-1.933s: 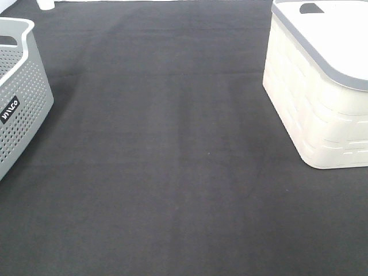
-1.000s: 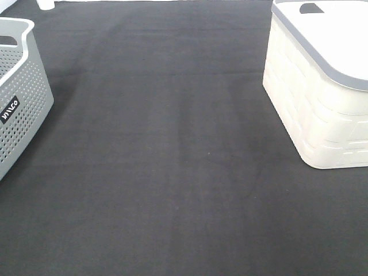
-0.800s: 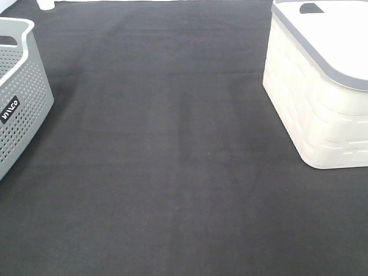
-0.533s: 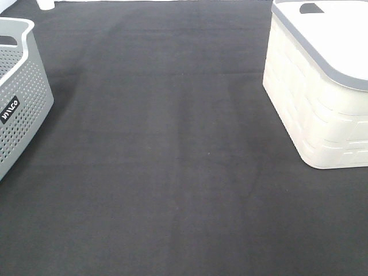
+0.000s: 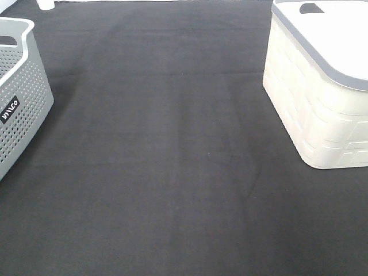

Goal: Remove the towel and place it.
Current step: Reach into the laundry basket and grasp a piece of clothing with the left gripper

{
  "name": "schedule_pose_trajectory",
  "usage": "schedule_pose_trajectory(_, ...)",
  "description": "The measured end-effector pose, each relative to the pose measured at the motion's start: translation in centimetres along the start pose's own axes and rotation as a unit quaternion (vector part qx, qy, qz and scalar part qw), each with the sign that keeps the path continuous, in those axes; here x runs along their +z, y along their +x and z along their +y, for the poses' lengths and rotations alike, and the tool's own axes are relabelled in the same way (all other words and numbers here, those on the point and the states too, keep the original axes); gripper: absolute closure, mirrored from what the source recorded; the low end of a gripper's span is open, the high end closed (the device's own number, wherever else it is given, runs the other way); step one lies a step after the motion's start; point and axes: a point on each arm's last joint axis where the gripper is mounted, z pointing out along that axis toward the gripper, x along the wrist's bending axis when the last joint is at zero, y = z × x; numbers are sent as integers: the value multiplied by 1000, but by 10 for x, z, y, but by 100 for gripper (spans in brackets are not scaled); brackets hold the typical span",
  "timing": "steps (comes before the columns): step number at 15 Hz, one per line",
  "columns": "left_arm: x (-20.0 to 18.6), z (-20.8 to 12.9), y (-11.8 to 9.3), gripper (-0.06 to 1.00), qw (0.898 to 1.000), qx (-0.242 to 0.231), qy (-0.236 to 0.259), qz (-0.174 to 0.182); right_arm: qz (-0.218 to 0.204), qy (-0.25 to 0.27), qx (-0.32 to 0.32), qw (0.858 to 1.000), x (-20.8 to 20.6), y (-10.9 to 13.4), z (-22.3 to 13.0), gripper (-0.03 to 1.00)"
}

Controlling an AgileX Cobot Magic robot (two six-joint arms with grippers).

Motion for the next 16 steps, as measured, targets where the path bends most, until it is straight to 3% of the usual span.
schedule_pose_trajectory(16,0,0,0,-3,1000,0,0,0,0,0,0,1000,0,0,0,28)
